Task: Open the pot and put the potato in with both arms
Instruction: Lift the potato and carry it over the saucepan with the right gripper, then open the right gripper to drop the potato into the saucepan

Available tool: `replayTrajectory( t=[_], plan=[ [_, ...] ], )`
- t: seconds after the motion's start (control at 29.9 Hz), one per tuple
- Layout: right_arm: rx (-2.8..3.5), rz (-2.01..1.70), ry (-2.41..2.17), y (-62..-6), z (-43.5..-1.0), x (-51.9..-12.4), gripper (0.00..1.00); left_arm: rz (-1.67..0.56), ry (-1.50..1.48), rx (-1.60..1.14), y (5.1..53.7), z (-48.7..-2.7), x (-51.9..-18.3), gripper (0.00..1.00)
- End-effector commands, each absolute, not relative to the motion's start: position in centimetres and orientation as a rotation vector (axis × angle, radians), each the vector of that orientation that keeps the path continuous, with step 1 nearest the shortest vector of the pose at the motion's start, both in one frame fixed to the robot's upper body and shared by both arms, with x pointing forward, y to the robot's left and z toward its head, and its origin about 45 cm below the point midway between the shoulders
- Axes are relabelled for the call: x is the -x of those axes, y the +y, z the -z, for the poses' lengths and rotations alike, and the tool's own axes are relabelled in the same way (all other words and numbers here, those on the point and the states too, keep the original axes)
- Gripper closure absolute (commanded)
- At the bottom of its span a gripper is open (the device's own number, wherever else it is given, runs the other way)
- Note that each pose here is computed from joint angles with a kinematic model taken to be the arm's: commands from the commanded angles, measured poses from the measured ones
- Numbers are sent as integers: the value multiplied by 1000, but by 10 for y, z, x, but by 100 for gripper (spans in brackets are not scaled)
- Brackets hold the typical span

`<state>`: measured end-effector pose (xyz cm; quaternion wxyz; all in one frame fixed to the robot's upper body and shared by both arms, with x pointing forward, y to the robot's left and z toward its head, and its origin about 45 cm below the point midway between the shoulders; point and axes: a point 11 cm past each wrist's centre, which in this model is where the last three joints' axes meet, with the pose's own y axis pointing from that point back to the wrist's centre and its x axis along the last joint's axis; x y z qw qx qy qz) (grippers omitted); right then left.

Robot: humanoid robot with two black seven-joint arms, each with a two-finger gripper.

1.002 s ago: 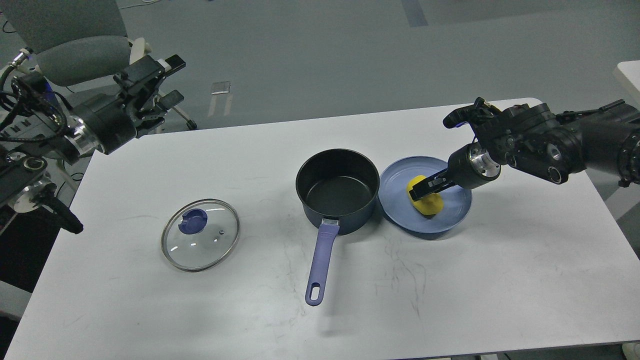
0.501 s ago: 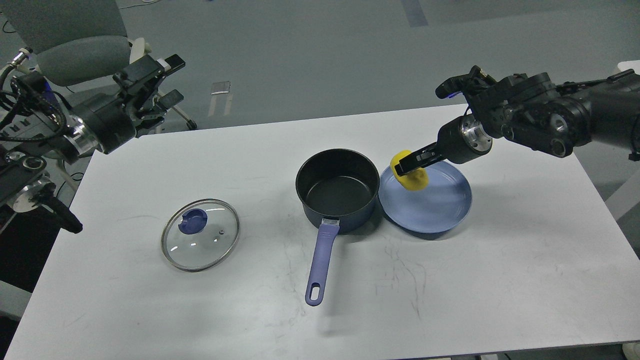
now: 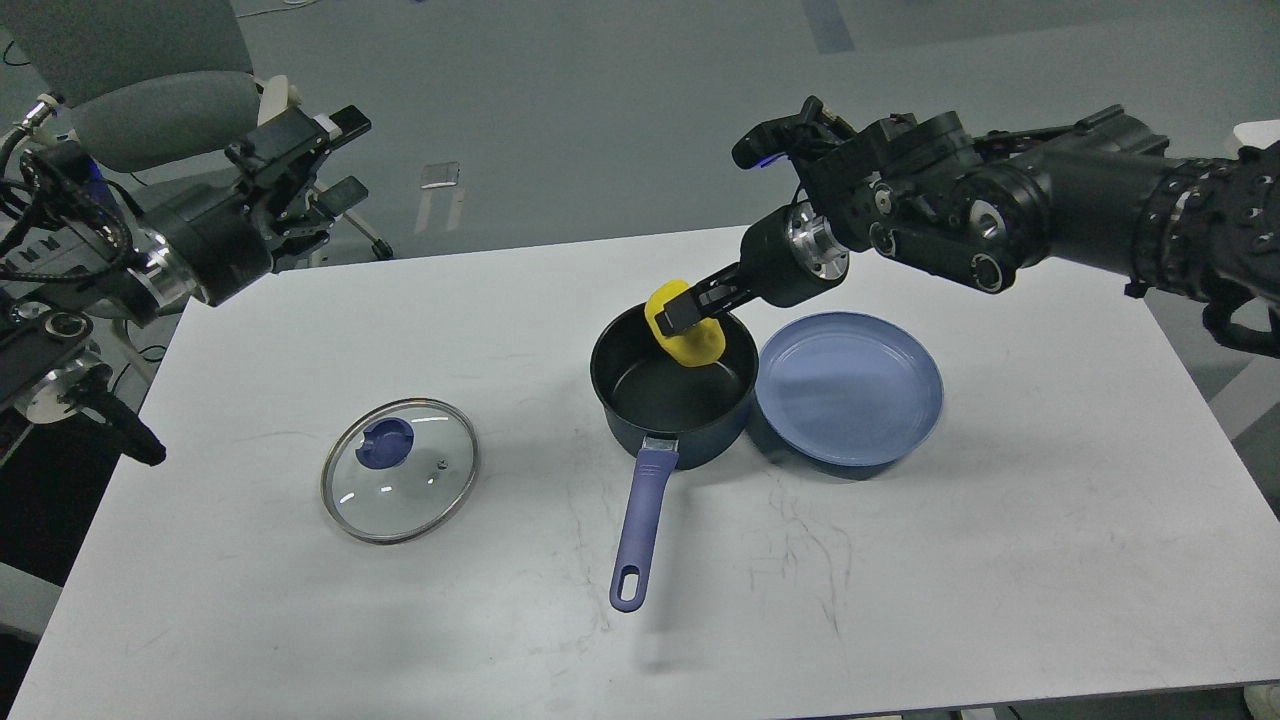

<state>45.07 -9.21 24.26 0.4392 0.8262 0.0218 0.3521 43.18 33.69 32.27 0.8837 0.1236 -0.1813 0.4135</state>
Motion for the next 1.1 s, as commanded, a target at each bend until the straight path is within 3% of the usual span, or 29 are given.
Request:
replayTrajectory(
  t=[0.0,0.7,1.07],
  plan=[
    [-2042,-878,39,-92,-241,-454,68,-861,-376,-258,337,-322,-432,3],
    [-2003,-819,38,-114,-214,-452,65,-861,-376,-258,337,-322,-432,3],
    [-2024,-799,12,-115,-212,-453,36,-861,-376,-258,337,-322,-432,3]
  ],
)
